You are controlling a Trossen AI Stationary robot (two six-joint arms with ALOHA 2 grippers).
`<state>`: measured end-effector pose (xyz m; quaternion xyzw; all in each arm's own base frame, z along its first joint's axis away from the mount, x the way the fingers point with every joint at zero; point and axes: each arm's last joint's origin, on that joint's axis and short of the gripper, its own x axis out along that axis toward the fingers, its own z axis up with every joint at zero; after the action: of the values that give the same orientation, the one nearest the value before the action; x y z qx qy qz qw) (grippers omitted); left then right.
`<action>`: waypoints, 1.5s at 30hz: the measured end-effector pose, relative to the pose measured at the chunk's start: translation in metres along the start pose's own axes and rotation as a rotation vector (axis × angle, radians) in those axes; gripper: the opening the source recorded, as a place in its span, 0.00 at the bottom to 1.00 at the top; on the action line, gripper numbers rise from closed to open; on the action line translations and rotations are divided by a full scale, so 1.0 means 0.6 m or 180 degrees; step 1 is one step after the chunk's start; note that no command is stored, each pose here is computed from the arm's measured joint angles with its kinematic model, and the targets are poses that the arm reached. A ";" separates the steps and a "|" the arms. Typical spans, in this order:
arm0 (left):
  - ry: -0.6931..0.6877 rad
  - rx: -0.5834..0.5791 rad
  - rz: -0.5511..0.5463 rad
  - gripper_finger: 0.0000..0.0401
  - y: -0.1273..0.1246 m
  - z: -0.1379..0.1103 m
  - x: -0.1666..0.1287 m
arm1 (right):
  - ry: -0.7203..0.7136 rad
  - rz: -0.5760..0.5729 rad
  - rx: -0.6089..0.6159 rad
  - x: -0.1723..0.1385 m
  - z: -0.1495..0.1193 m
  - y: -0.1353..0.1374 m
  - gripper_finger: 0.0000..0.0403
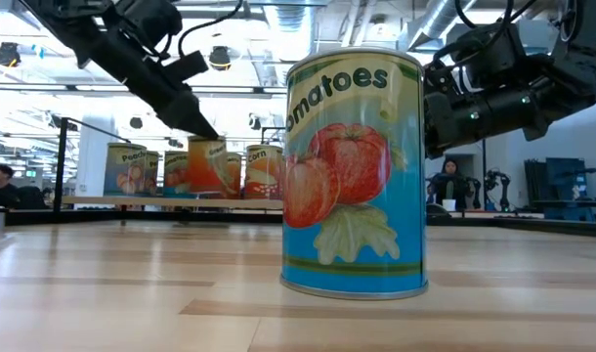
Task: Pick and place cans onto a shelf
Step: Put the canned green beans on the shelf aligned with the other canned green beans on the shelf
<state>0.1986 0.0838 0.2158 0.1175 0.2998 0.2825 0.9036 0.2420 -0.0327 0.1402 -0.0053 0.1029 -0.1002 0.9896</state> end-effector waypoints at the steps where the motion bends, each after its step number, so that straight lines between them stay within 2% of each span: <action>1: 0.0015 -0.0008 0.0024 0.00 0.002 -0.001 0.004 | 0.0007 0.0000 -0.0001 0.000 0.000 0.000 0.06; 12: 0.0012 -0.0149 0.0043 0.00 0.016 -0.005 0.034 | 0.0011 -0.0001 0.0000 0.000 -0.001 0.000 0.05; 20: -0.0055 -0.0211 0.0148 0.00 0.029 -0.004 0.037 | 0.0009 0.0000 0.0024 0.000 0.000 0.000 0.05; 36: -0.0109 -0.0333 0.0003 0.00 0.037 -0.006 0.039 | 0.0008 -0.0001 0.0025 0.000 0.000 0.000 0.05; 45: -0.0206 -0.0354 0.0033 0.00 0.039 -0.001 0.039 | 0.0009 -0.0001 0.0025 0.000 0.000 0.000 0.05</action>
<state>0.2034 0.1162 0.2132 0.0778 0.2536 0.2994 0.9165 0.2420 -0.0327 0.1399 -0.0013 0.1039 -0.1007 0.9895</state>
